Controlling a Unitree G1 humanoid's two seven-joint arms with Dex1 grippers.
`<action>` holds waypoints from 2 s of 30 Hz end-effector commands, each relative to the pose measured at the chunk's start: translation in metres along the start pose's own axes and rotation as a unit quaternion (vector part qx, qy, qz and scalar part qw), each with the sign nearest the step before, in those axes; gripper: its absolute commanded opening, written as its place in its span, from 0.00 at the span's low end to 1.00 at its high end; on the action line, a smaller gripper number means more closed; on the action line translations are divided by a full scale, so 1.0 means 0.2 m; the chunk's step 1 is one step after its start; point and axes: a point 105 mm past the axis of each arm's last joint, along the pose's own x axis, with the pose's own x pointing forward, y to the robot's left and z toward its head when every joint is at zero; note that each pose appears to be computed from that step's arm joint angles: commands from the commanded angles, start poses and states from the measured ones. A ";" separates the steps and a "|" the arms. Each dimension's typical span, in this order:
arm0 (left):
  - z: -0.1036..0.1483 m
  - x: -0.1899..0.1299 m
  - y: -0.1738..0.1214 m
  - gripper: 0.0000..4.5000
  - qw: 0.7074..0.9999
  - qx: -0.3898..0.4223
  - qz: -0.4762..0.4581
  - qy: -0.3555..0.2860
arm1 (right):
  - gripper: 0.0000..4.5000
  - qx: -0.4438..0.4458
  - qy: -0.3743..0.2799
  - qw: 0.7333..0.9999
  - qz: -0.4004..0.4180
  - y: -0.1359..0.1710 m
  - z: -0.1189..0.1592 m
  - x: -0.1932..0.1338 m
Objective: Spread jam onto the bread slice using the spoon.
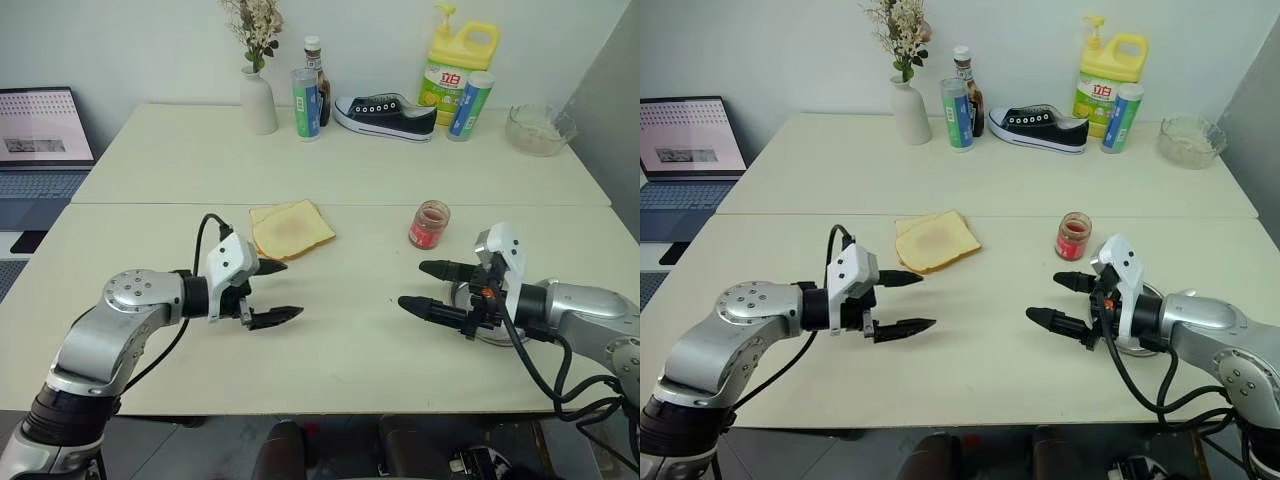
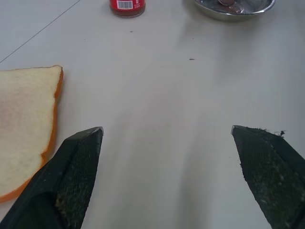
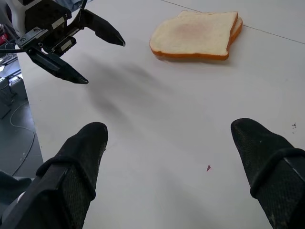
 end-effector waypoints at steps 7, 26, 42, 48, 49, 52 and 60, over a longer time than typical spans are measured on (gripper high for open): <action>0.10 -0.02 0.06 1.00 0.999 0.017 0.021 -0.032 | 1.00 -0.017 -0.014 1.000 0.006 0.02 0.03 0.00; -0.07 -0.03 0.60 1.00 0.923 -0.172 0.317 -0.136 | 1.00 -0.101 -0.099 0.989 0.037 0.06 0.28 0.29; -0.14 0.12 0.58 0.74 0.943 -0.163 0.270 -0.109 | 1.00 -0.096 -0.106 0.990 0.018 0.03 0.26 0.36; -0.13 0.11 0.60 0.30 0.945 -0.153 0.271 -0.106 | 1.00 -0.093 -0.109 0.990 0.010 0.02 0.26 0.35; -0.12 0.11 0.61 0.23 0.945 -0.152 0.271 -0.106 | 1.00 -0.093 -0.109 0.990 0.009 0.02 0.26 0.35; -0.11 0.11 0.61 0.02 0.945 -0.149 0.272 -0.107 | 1.00 -0.093 -0.109 0.990 0.005 0.01 0.26 0.34; -0.05 0.08 0.63 0.01 0.946 -0.127 0.275 -0.118 | 1.00 -0.091 -0.110 0.990 -0.005 -0.01 0.27 0.32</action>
